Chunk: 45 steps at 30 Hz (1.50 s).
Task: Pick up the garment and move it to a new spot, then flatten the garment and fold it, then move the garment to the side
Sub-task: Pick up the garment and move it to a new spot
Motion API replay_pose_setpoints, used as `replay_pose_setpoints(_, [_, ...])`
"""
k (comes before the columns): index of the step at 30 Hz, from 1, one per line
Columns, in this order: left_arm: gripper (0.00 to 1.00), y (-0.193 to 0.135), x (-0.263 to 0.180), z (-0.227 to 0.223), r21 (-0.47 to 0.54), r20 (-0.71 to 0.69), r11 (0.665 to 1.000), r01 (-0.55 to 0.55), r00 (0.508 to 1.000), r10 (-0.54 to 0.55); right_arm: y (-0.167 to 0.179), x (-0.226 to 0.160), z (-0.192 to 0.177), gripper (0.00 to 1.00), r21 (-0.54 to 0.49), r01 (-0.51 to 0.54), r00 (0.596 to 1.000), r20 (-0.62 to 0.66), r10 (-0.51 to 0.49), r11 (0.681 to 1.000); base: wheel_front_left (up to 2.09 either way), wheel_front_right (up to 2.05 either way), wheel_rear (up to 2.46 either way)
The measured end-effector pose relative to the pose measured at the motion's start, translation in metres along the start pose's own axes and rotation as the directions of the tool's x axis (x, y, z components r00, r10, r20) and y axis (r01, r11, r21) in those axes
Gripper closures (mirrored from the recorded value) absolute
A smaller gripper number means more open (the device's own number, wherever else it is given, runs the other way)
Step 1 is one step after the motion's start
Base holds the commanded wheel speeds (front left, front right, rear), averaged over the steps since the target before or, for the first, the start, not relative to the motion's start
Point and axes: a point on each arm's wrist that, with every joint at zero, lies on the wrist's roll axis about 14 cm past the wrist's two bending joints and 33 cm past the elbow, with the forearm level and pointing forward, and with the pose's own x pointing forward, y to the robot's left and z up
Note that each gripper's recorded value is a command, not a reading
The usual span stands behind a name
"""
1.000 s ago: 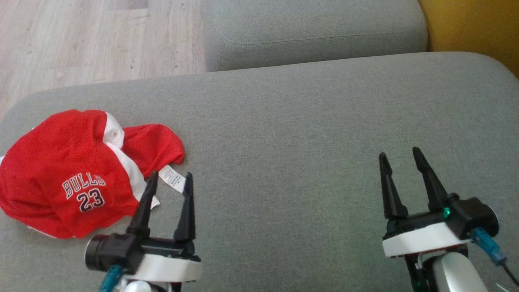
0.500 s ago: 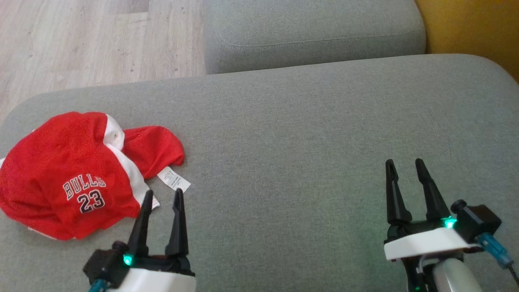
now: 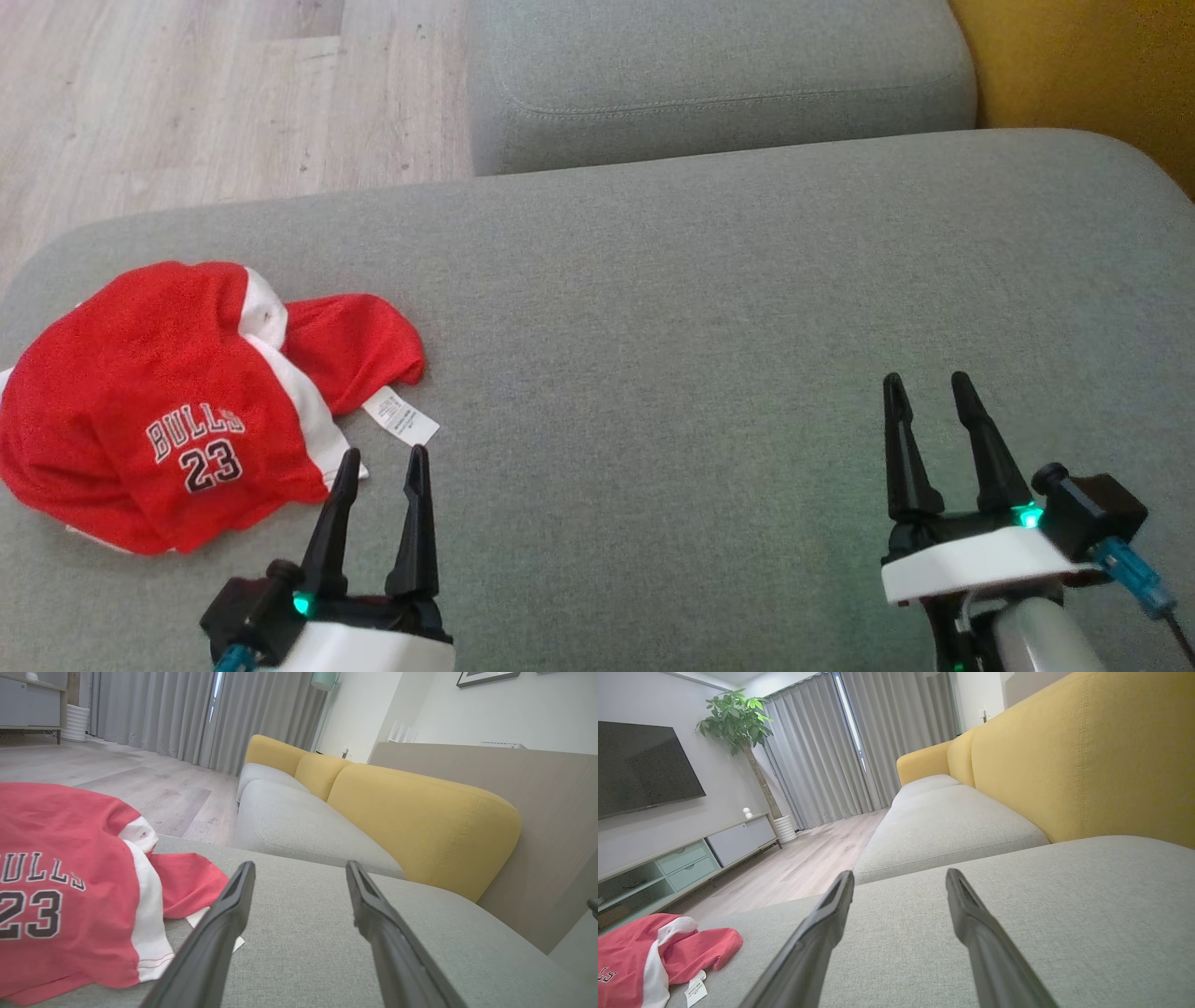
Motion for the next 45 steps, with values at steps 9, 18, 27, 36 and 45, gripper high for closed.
replay_pose_setpoints(9, [0.0, 0.014, -0.008, 0.005, 0.006, 0.016, 0.999, -0.049, 0.999, 0.048, 0.023, 0.005, -0.006, 0.0, 0.004, -0.071, 0.997, -0.018, 0.071, 0.997, 0.0, 0.0, 0.0])
replay_pose_setpoints(18, [0.0, 0.042, -0.031, 0.02, 0.033, 0.068, 0.986, -0.162, 0.985, 0.16, 0.069, 0.01, -0.02, 0.0, 0.017, -0.213, 0.975, -0.058, 0.213, 0.977, 0.0, 0.0, 0.0])
replay_pose_setpoints(27, [0.0, 0.073, -0.062, 0.035, 0.042, 0.122, 0.957, -0.288, 0.952, 0.281, 0.112, 0.01, -0.033, 0.0, 0.042, -0.338, 0.935, -0.096, 0.341, 0.94, 0.0, 0.0, 0.0])
replay_pose_setpoints(36, [0.0, 0.097, -0.098, 0.038, 0.031, 0.147, 0.915, -0.402, 0.908, 0.393, 0.157, 0.003, -0.044, 0.0, 0.052, -0.469, 0.872, -0.13, 0.471, 0.882, 0.0, 0.0, 0.0])
replay_pose_setpoints(45, [0.0, 0.112, -0.113, 0.042, 0.026, 0.163, 0.888, -0.458, 0.879, 0.449, 0.166, 0.004, -0.047, 0.0, 0.067, -0.493, 0.857, -0.136, 0.498, 0.867, 0.0, 0.0, 0.0])
